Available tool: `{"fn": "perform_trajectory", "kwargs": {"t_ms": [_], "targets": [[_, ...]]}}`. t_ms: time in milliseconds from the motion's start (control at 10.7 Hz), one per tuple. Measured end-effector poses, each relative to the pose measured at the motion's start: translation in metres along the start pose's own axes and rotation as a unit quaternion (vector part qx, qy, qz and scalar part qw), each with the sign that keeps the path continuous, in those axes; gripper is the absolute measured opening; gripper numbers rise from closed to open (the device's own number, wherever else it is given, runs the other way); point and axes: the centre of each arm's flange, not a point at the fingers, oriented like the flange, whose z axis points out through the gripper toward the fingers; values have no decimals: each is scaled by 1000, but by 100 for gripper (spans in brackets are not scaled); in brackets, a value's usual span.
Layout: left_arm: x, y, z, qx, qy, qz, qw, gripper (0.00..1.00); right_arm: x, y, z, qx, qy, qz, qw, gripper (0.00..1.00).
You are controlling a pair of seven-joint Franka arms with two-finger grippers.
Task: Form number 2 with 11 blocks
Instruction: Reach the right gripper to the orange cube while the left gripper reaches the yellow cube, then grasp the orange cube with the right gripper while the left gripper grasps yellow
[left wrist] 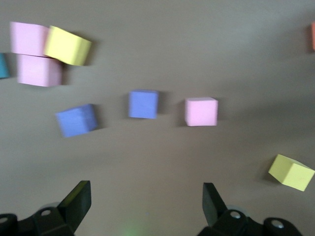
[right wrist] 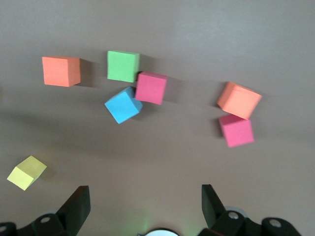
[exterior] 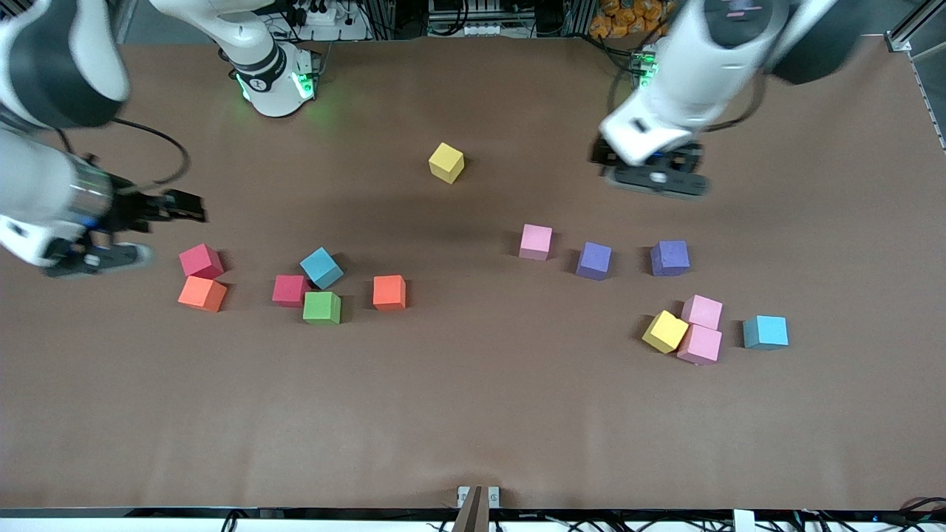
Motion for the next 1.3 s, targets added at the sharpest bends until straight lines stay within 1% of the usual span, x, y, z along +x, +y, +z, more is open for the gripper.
{"fn": "perform_trajectory", "kwargs": {"t_ms": [93, 280, 466, 652, 839, 932, 1025, 1211, 1305], "targets": [[-16, 35, 27, 1, 2, 14, 1000, 100, 12, -13, 23, 6, 0, -9, 1000, 100], [-54, 90, 69, 8, -8, 39, 999, 100, 33, -40, 60, 14, 4, -25, 1000, 100], [-83, 125, 85, 14, -18, 49, 999, 100, 58, -68, 92, 23, 22, -27, 999, 100], [-95, 156, 114, -2, -29, 65, 997, 100, 82, -98, 127, 27, 46, -2, 999, 100], [-111, 194, 154, -20, -55, 57, 997, 100, 100, -136, 164, 24, 70, 14, 997, 100], [-119, 213, 173, -26, -67, 66, 995, 100, 106, -152, 182, 22, 76, 18, 997, 100], [-122, 229, 187, -25, -68, 86, 994, 100, 110, -165, 199, 20, 76, 26, 997, 100], [-119, 259, 206, -17, -55, 128, 990, 100, 112, -184, 229, 17, 76, 43, 996, 100], [-116, 271, 211, -23, -51, 139, 989, 100, 112, -189, 243, 16, 81, 48, 995, 100]]}}
